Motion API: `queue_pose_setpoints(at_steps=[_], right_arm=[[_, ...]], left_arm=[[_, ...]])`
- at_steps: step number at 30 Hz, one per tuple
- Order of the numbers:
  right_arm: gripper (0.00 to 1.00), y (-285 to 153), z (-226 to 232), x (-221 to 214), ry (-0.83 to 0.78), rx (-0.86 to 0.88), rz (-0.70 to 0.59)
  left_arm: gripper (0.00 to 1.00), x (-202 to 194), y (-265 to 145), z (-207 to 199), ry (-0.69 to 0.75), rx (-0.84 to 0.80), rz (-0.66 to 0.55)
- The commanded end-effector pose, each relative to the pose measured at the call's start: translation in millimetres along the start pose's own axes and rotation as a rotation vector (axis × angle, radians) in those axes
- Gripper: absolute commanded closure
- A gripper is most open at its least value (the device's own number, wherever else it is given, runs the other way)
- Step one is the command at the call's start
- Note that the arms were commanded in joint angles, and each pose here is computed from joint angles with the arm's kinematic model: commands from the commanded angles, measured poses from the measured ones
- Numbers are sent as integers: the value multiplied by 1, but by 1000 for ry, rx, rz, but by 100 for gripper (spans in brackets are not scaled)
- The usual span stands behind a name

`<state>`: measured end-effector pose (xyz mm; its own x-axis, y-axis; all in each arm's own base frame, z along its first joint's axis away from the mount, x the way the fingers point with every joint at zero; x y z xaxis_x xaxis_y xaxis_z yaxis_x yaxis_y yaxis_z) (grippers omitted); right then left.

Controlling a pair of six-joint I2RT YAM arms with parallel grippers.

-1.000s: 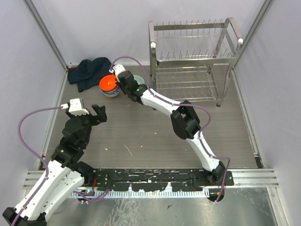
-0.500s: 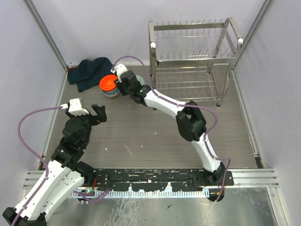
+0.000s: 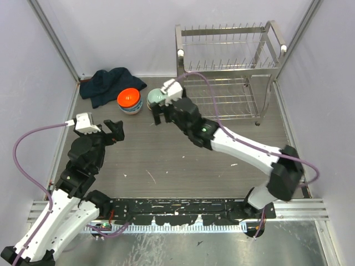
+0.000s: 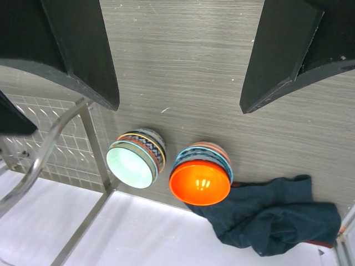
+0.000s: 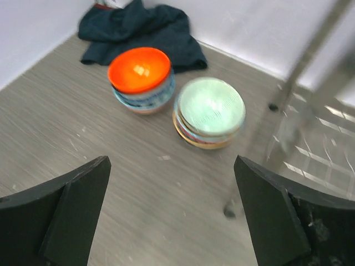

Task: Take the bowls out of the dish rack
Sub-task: Reset both arms

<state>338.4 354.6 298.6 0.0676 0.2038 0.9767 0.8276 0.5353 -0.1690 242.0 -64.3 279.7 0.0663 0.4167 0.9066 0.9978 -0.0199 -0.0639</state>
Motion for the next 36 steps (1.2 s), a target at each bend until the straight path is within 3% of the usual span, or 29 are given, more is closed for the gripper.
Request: queue_pose_setpoints(at_steps=[1,8,14,28,36], right_arm=[[0,-51,-43,-15,131,-184,-45],[0,-137,-87,-59,297,-349,-109],[0,-181,-107,-87,315,-412,-106],[0,-199,-117,-95,304,-453,-93],[0,-206,-116,-92,340,-420,-148]], left_arm=[[2,5,-6,-10,-35,-64,-7],[2,-7,-3,-18,-41,-109,42],[2,-9,-4,-13,-44,-96,34],[2,-5,-6,-18,-83,-137,-8],[2,-10,0,-21,-95,-138,12]])
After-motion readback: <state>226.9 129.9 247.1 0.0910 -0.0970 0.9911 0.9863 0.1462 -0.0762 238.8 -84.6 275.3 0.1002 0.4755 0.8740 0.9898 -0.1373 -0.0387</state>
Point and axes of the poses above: each gripper's point midway between its finger pads, its own y axis out along the fingers, its own z axis along the line the jaws close on, x = y × z, the point moved 2 cm from there along -y, back along the fingers, and after that the axes turned 7 degrees about -y, right-handed, at the moved point
